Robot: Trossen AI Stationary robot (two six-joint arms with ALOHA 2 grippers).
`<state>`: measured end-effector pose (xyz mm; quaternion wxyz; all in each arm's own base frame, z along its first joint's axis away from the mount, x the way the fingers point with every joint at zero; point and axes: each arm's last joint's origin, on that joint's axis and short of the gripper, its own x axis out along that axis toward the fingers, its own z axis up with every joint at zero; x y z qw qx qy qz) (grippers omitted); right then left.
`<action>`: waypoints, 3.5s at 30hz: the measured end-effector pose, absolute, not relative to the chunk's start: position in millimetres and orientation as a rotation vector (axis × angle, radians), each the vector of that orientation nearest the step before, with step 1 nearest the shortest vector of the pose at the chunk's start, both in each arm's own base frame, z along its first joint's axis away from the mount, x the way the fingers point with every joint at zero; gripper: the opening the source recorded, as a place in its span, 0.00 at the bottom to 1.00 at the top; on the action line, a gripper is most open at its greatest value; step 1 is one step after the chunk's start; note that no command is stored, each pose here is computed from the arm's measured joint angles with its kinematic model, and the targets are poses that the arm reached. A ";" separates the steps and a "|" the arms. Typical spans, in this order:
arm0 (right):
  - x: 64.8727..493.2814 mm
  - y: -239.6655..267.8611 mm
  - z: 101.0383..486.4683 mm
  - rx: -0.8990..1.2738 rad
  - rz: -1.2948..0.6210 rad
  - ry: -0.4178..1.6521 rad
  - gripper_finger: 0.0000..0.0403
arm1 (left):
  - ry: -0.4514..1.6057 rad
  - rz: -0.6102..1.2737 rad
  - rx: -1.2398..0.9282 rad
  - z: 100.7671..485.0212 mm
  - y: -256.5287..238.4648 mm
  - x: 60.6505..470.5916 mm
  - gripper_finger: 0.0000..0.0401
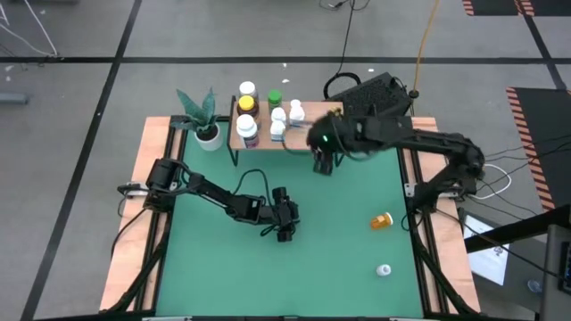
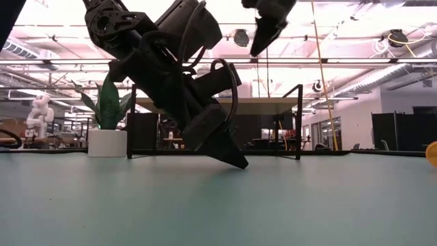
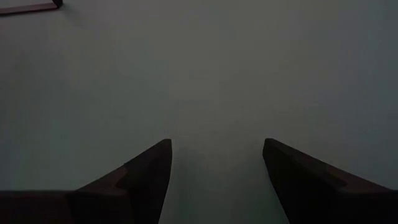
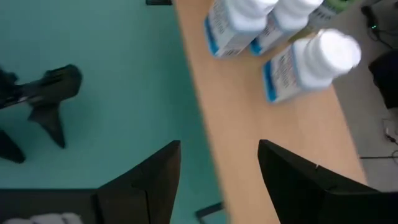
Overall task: Pick and place medicine bottles onto shelf by color
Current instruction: Put the transparent pill bottle on the shelf
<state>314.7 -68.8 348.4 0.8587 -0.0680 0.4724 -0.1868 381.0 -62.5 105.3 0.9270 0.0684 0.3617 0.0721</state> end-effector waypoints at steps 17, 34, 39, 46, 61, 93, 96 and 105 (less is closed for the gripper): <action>222.2 -12.3 269.0 0.064 -0.370 0.782 0.52 | 0.698 0.135 0.123 108.4 -63.9 383.8 0.64; 212.8 -4.0 225.2 0.318 -0.105 0.483 0.52 | 0.692 0.142 0.123 108.9 -62.9 384.3 0.64; 209.7 -1.3 209.3 0.373 0.008 0.312 0.52 | 0.692 0.143 0.123 108.8 -62.8 384.3 0.64; 208.5 11.3 207.1 0.438 0.029 0.288 0.52 | 0.691 0.144 0.122 108.9 -62.3 384.5 0.64; 211.8 65.7 220.7 0.268 -0.150 0.453 0.46 | 0.667 0.173 0.101 110.8 -51.8 387.7 0.64; 205.1 122.7 216.9 0.253 -0.463 1.127 0.45 | 0.562 0.154 0.044 118.6 -65.2 391.4 0.64; 200.7 121.0 216.0 0.258 -0.495 1.168 0.45 | 0.563 0.147 0.055 118.4 -66.9 391.2 0.64; 182.4 124.9 213.9 0.355 -0.581 1.329 0.45 | 0.543 0.073 0.148 120.3 -86.3 388.6 0.63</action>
